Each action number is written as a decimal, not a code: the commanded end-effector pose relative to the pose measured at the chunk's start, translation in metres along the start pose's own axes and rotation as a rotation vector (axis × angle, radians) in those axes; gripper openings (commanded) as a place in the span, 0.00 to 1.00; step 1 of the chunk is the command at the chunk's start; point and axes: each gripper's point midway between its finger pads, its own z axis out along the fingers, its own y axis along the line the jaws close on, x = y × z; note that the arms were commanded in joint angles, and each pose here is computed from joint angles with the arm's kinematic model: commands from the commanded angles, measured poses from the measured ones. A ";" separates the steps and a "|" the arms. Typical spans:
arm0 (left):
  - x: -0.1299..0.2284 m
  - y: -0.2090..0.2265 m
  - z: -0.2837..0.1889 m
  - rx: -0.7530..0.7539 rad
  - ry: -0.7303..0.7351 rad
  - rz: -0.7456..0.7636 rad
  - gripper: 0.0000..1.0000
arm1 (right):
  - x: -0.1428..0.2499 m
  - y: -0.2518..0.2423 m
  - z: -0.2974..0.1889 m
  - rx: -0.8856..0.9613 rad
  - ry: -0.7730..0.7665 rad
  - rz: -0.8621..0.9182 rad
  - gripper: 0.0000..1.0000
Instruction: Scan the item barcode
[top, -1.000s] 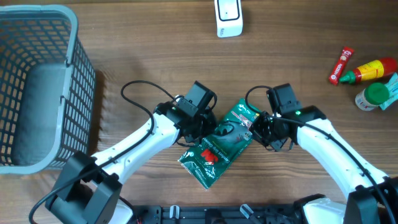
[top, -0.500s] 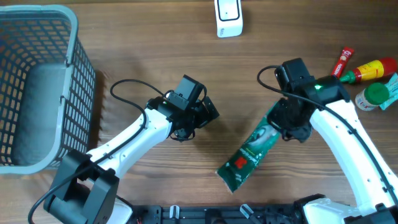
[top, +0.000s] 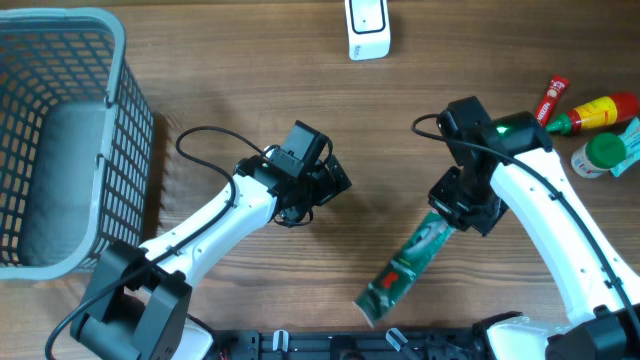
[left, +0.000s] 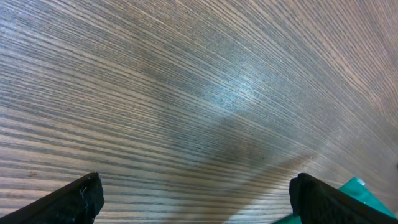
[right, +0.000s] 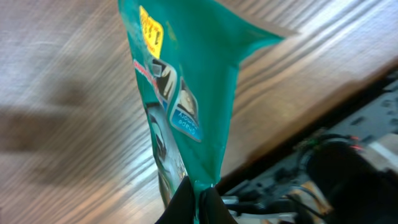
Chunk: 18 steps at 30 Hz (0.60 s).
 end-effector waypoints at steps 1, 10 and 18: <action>-0.004 0.005 0.003 -0.021 -0.016 -0.001 1.00 | -0.008 0.024 0.003 -0.057 0.006 0.062 0.05; 0.009 0.002 0.005 -0.025 0.008 0.028 1.00 | -0.022 0.044 0.048 0.066 0.063 0.177 0.05; 0.007 0.003 0.005 -0.028 -0.001 0.026 1.00 | -0.038 0.069 -0.006 -0.042 -0.001 0.158 0.05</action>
